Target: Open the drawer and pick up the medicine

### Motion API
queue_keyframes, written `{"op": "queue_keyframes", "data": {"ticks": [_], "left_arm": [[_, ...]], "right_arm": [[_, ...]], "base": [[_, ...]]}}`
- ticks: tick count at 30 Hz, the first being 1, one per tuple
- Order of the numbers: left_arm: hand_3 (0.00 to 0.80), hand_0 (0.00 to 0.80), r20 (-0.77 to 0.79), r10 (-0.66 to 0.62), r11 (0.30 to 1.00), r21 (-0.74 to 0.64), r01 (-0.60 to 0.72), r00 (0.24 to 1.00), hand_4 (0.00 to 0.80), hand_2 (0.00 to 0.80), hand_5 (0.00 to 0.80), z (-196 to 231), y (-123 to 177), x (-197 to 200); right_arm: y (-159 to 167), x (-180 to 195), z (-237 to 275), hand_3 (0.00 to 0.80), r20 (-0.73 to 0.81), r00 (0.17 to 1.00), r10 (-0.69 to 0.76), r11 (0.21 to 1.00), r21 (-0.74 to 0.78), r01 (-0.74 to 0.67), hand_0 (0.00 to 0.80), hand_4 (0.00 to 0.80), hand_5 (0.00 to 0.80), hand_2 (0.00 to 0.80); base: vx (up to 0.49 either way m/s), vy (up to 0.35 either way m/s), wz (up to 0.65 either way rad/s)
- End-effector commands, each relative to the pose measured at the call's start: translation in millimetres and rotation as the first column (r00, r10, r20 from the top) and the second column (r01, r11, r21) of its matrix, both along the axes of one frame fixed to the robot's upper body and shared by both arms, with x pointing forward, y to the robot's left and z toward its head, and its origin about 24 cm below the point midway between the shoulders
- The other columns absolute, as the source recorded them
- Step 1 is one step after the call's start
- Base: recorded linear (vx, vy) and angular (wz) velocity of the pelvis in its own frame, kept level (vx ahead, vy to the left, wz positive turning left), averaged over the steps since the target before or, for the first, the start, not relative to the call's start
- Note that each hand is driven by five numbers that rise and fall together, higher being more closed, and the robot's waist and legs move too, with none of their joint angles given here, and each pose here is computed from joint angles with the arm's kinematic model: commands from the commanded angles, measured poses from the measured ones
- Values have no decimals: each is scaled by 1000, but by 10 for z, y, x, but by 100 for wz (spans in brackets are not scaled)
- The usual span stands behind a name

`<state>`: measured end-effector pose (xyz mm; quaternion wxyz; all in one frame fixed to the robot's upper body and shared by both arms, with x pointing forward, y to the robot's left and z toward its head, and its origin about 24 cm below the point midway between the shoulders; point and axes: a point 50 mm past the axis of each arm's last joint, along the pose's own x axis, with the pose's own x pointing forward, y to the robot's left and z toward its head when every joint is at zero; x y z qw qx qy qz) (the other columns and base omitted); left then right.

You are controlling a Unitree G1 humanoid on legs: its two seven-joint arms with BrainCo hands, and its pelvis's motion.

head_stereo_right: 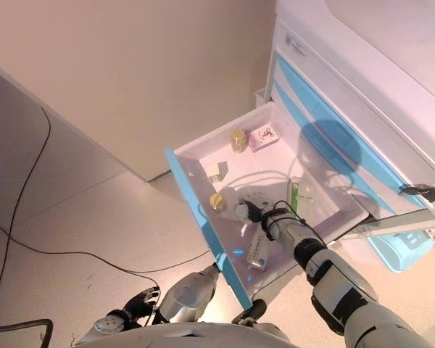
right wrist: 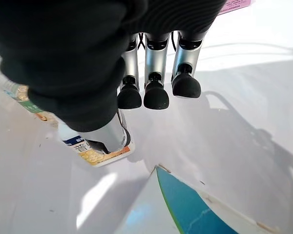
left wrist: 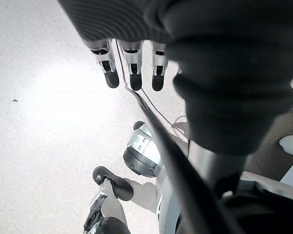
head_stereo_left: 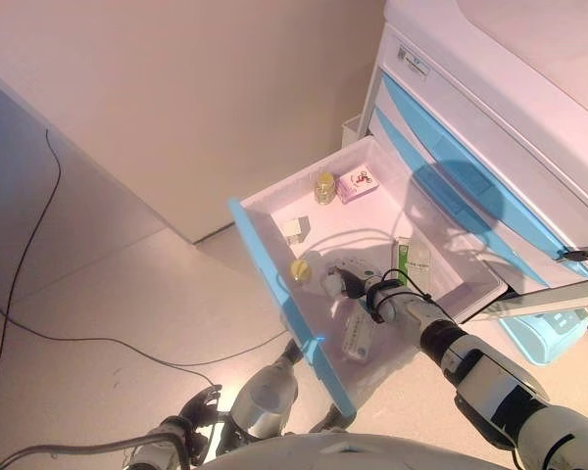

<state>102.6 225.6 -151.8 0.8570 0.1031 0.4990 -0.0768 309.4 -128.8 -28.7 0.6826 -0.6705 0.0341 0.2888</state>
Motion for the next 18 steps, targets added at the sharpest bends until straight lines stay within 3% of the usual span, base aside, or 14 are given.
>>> {"op": "queue_keyframes", "data": {"ticks": [1,7,13,18], "left_arm": [[0,0,-24,-25,999,36,25,999,0,0,0,10,124,-59],[0,0,-65,4,997,77,1,998,0,0,0,18,248,-100],[0,0,-111,73,988,142,-57,991,0,0,0,81,524,-88],[0,0,-117,110,982,168,-90,987,0,0,0,124,653,-68]], "right_arm": [[178,-44,47,800,21,998,67,996,54,-68,800,800,800,800],[262,-64,204,800,-158,975,154,987,60,-147,800,800,800,800],[245,-70,810,800,-406,868,286,958,129,-256,800,800,800,800],[115,48,1605,800,-362,848,388,920,203,-334,800,800,800,800]], "base": [[0,0,0],[1,-10,-3],[27,-16,-30],[20,6,-43]]}}
